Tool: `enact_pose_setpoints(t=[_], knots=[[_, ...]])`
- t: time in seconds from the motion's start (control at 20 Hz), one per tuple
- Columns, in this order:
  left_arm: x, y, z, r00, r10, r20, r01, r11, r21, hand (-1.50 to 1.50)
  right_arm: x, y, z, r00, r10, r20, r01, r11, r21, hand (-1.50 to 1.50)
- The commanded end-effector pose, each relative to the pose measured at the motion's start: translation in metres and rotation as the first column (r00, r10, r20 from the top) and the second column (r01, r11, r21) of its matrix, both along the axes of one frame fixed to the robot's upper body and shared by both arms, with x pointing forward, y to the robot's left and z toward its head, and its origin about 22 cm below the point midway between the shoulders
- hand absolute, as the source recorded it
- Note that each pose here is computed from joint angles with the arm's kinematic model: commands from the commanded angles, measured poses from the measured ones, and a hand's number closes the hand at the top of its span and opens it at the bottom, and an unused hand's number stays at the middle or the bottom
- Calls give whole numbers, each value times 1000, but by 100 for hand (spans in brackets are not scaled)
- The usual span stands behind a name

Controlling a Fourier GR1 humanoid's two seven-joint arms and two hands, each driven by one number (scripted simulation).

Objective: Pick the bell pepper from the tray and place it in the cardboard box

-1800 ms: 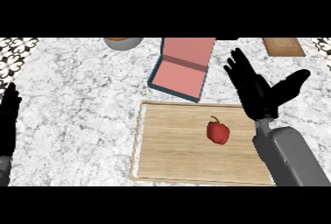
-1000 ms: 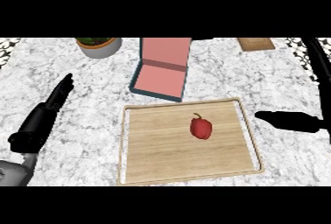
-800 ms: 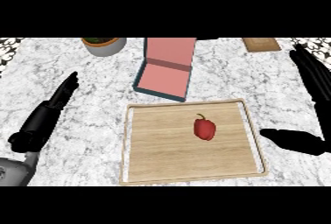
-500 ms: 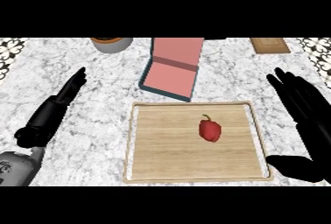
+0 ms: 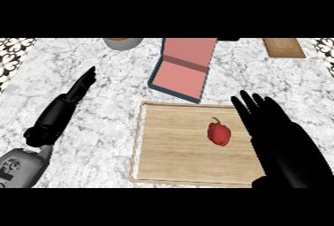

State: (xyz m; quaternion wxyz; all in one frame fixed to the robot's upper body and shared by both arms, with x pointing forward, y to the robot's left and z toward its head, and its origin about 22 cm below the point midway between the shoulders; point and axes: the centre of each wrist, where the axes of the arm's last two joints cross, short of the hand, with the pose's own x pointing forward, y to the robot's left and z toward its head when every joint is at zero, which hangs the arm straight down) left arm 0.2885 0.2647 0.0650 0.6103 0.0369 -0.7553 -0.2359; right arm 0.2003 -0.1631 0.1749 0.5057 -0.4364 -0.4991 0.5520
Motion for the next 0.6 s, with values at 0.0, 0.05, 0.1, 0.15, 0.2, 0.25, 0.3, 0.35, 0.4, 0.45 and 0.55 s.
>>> enact_pose_setpoints(t=[0.0, 0.05, 0.1, 0.15, 0.2, 0.25, 0.3, 0.35, 0.4, 0.45, 0.55], knots=[[2, -3, 1, 1000, -7, 2, 7, 1000, -27, 0, 8, 35, -11, 989, -138, -59, 129, 982, -141, -150], [1, 2, 3, 1000, -10, -2, 10, 1000, -8, 0, 10, 42, -11, 987, -139, -80, 126, 981, -149, -150], [2, 7, -5, 1000, -5, -2, 5, 1000, 11, 0, 9, 45, -16, 984, -149, -96, 133, 979, -156, -150], [1, 8, 7, 1000, -4, -3, 4, 1000, -1, 0, 18, 50, -19, 980, -171, -101, 153, 974, -166, -150], [-2, 2, 3, 1000, -12, 11, 12, 1000, 3, 0, 14, 55, -17, 978, -179, -103, 161, 974, -159, -150], [3, -2, 2, 1000, -8, -4, 8, 1000, -13, 0, 19, 64, -20, 976, -183, -119, 164, 975, -149, -150], [-5, -5, -9, 1000, -2, -10, 2, 1000, 0, 0, 20, 70, -23, 974, -189, -123, 170, 974, -150, -150], [6, 11, 11, 1000, 8, 8, -8, 1000, -3, 0, 15, 72, -27, 971, -202, -129, 183, 972, -147, -150], [7, -5, 1, 1000, 6, -6, -6, 1000, 2, 0, 25, 83, -27, 972, -194, -135, 174, 974, -143, -150], [3, 3, 1, 1000, 22, 3, -22, 1000, -8, 0, 17, 86, -27, 969, -192, -158, 170, 975, -147, -150], [4, 8, 5, 1000, 3, -3, -3, 1000, 1, 0, 26, 95, -33, 965, -203, -164, 178, 972, -155, -150]])
